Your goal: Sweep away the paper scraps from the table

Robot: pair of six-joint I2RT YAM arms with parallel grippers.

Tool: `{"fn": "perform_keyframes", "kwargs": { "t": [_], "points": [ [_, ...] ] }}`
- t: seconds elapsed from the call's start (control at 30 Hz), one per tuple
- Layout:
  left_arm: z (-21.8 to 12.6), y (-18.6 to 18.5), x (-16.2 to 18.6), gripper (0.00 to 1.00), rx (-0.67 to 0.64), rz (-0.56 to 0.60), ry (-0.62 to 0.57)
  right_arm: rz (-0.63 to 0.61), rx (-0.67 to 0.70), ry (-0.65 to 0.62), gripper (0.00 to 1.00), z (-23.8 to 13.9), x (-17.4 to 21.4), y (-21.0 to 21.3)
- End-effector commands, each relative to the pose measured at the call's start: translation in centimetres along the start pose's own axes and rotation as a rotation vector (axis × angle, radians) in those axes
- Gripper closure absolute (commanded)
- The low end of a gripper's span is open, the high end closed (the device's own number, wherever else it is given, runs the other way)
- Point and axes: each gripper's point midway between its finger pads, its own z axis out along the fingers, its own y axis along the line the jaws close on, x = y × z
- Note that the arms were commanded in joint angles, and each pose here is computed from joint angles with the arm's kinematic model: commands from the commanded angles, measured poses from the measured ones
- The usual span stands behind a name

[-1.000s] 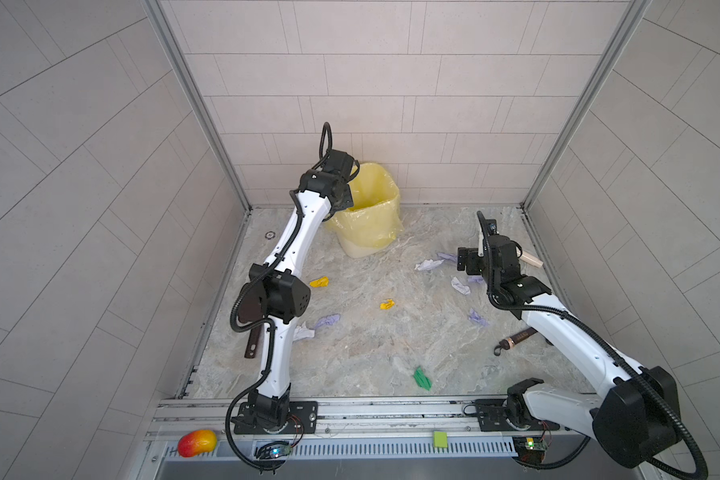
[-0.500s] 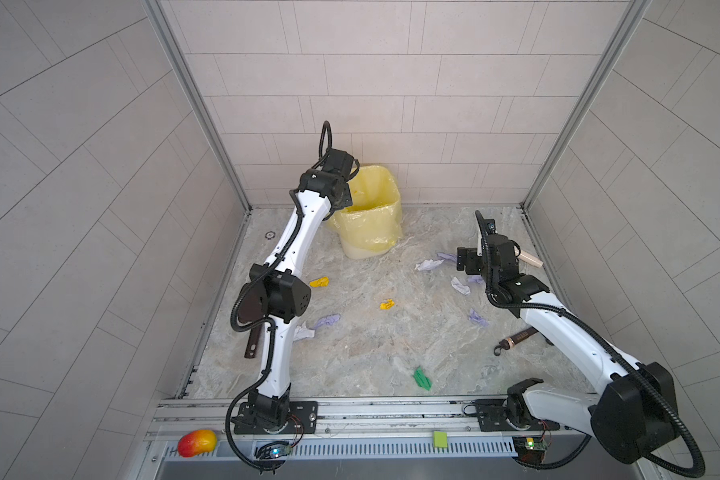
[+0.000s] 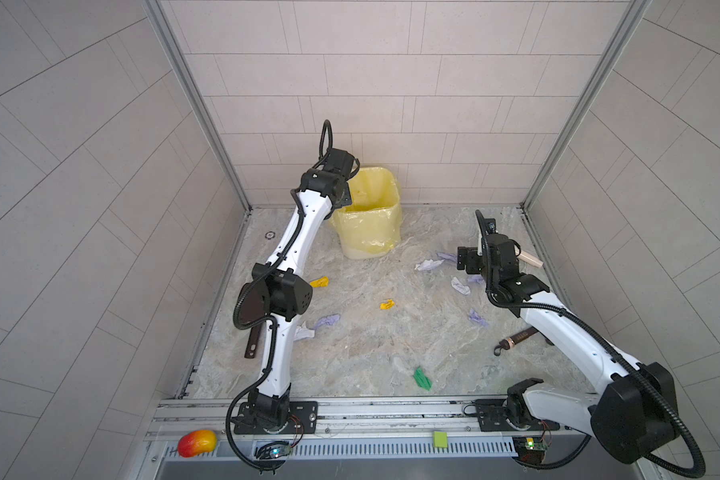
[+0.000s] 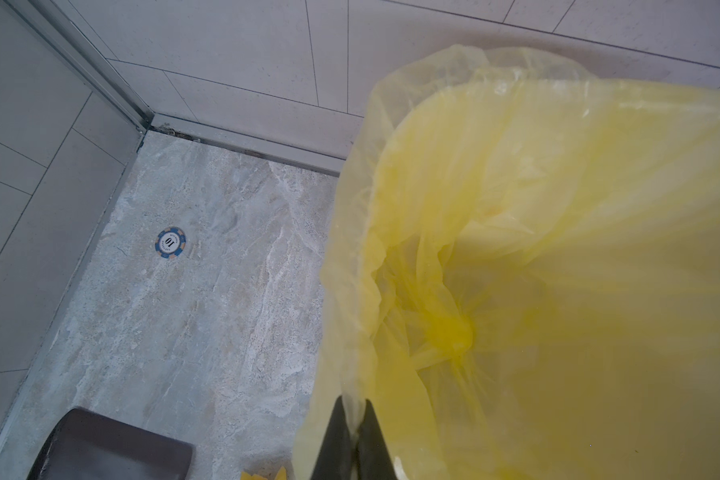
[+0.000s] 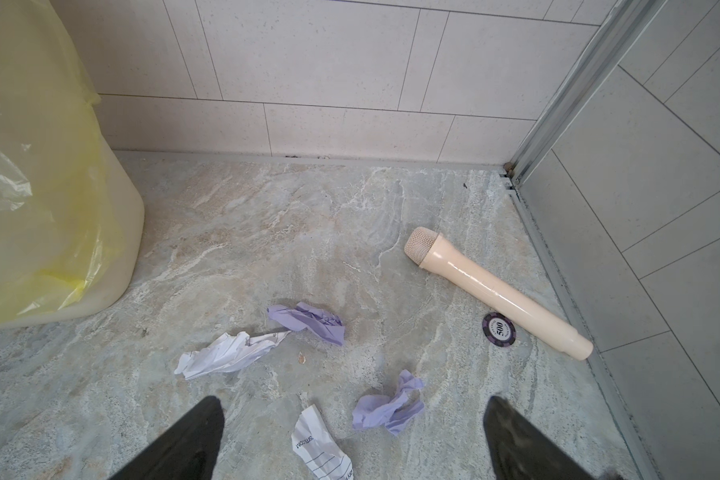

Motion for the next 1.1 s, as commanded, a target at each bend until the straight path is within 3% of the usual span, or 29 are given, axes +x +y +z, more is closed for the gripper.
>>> {"fn": "perform_keyframes", "kwargs": {
  "t": [0.0,0.8,1.07],
  "points": [
    [-1.0,2.1,-1.7,1.00,-0.079,-0.022,-0.064,-0.001,0.015,-0.011,0.00,-0.3,-0.8,-0.1],
    [-0.4,10.9,-1.5,1.00,-0.305,-0.115,-0.073,0.002,0.030,-0.011,0.01,-0.3,-0.5,-0.3],
    [-0.6,11.3,-1.3,1.00,-0.309,-0.116,-0.071,0.008,0.029,-0.009,0.00,-0.1,-0.5,-0.2]
  ]
}}
